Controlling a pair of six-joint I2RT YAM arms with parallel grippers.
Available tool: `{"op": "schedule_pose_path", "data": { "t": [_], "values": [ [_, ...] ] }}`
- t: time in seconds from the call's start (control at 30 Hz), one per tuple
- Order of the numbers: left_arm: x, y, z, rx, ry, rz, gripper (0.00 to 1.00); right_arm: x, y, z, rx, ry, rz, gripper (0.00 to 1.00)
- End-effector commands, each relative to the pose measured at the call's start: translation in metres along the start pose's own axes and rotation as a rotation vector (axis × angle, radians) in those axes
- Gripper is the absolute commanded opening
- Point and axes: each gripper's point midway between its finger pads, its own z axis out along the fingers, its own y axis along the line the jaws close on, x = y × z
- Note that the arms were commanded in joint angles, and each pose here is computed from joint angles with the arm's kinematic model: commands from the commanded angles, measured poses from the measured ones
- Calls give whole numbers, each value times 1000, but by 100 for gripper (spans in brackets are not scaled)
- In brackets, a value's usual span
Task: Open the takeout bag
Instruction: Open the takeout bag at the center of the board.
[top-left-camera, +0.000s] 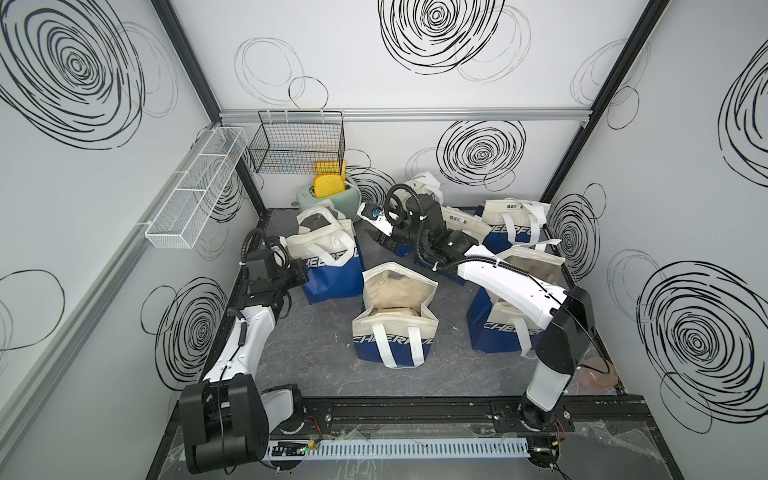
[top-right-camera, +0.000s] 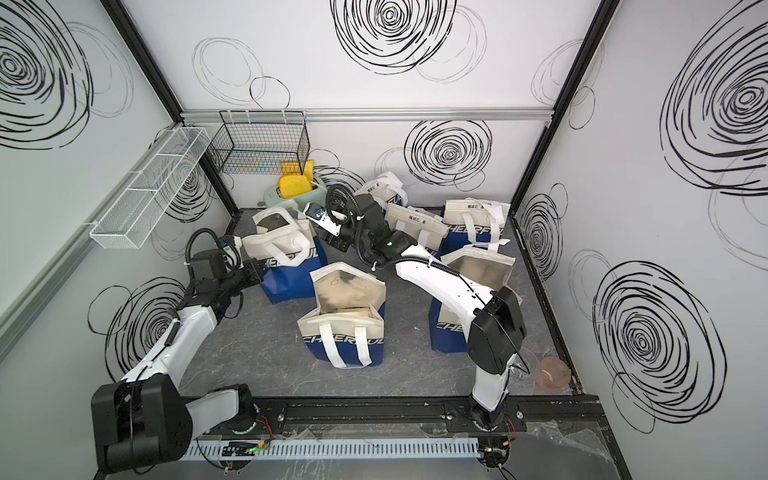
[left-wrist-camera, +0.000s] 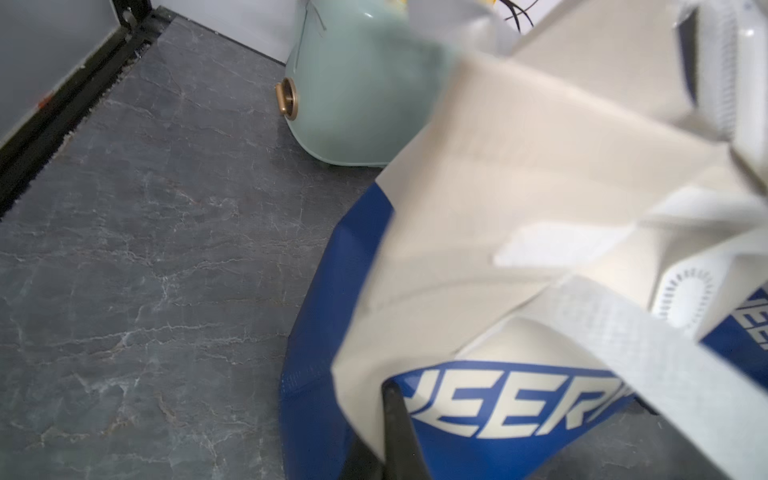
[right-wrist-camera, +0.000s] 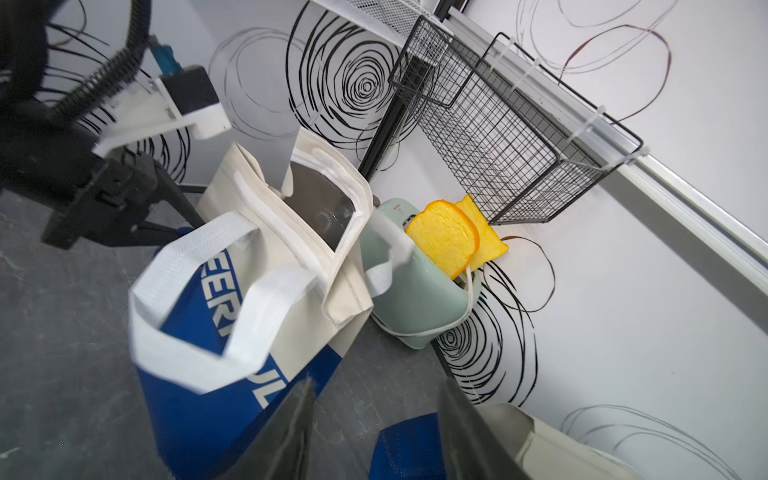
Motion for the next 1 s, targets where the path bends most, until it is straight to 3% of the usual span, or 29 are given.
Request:
{"op": "schedule_pose_path", "data": {
  "t": [0.0,0.17,0.43,0.77,0.97],
  "values": [
    [-3,-5,-3,23,-19,-103,0,-24,9,-9,-8,-49,34,55],
    [-7,-24,-8,122,-61,13,0,-31,3,-6,3,-66,57,57],
    [7,-64,-18,290,-41,217,0,-28,-11,13,53,-87,112,56],
    [23,-89,-28,393,-31,314,0,2,-33,35,77,-59,228,53],
    [10,-99,-36,439,-89,356,0,1,-50,30,143,-56,248,50]
  ]
}}
